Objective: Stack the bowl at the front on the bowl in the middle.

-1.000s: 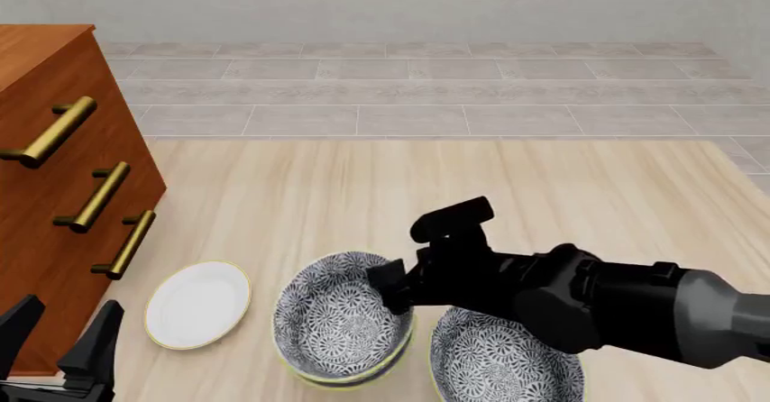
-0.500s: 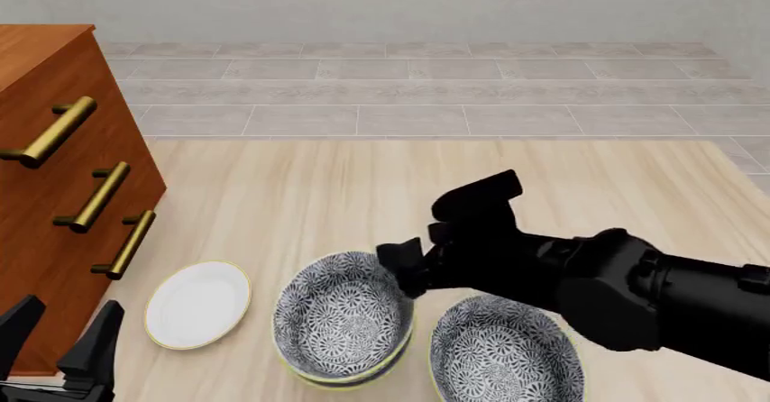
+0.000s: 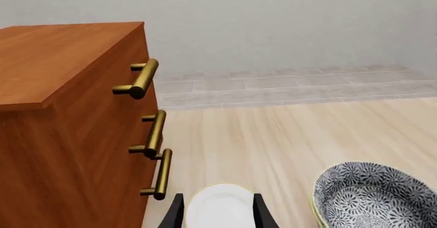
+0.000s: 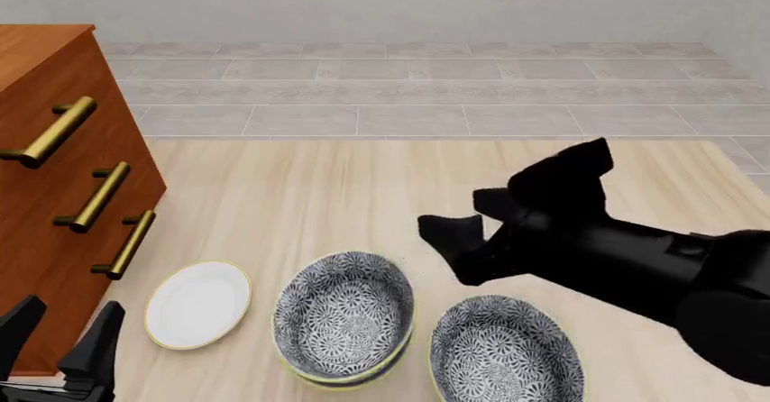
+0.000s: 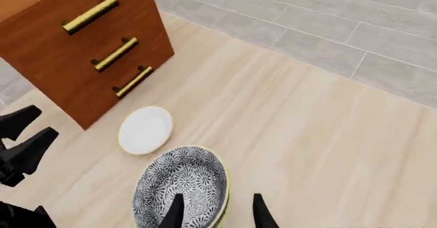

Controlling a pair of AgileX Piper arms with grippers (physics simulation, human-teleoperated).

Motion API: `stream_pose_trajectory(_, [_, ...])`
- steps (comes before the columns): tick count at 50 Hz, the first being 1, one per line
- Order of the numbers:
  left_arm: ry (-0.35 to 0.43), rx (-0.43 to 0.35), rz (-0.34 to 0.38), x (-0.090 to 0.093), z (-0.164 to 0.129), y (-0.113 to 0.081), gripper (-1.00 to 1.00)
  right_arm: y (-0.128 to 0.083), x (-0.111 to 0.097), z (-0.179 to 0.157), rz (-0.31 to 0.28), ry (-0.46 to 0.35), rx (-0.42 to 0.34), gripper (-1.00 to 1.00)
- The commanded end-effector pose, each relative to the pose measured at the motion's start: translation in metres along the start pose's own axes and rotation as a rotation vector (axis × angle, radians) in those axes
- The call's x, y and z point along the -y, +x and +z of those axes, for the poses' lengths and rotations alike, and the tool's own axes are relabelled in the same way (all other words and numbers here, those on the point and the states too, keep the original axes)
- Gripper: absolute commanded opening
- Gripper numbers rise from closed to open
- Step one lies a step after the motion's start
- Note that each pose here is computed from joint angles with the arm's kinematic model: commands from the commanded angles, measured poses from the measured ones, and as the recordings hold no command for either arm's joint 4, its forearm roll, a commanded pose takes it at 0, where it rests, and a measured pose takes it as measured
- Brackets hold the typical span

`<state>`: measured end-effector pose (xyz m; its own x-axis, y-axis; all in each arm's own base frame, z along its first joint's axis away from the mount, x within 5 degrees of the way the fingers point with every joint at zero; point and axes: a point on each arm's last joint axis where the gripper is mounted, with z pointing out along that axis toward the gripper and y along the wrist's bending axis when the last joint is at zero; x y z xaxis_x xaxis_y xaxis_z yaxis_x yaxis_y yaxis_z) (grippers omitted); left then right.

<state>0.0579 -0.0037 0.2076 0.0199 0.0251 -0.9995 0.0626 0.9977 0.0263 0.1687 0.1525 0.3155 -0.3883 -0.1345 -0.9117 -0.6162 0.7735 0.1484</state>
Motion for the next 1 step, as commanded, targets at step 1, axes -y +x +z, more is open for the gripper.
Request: stream_pose_trajectory(1, [0.001,-0.001,0.002,0.0000,0.0001,0.0000,1.00,-0.0047,0.0048,-0.0398,-0.025,0.015,0.082,1.00])
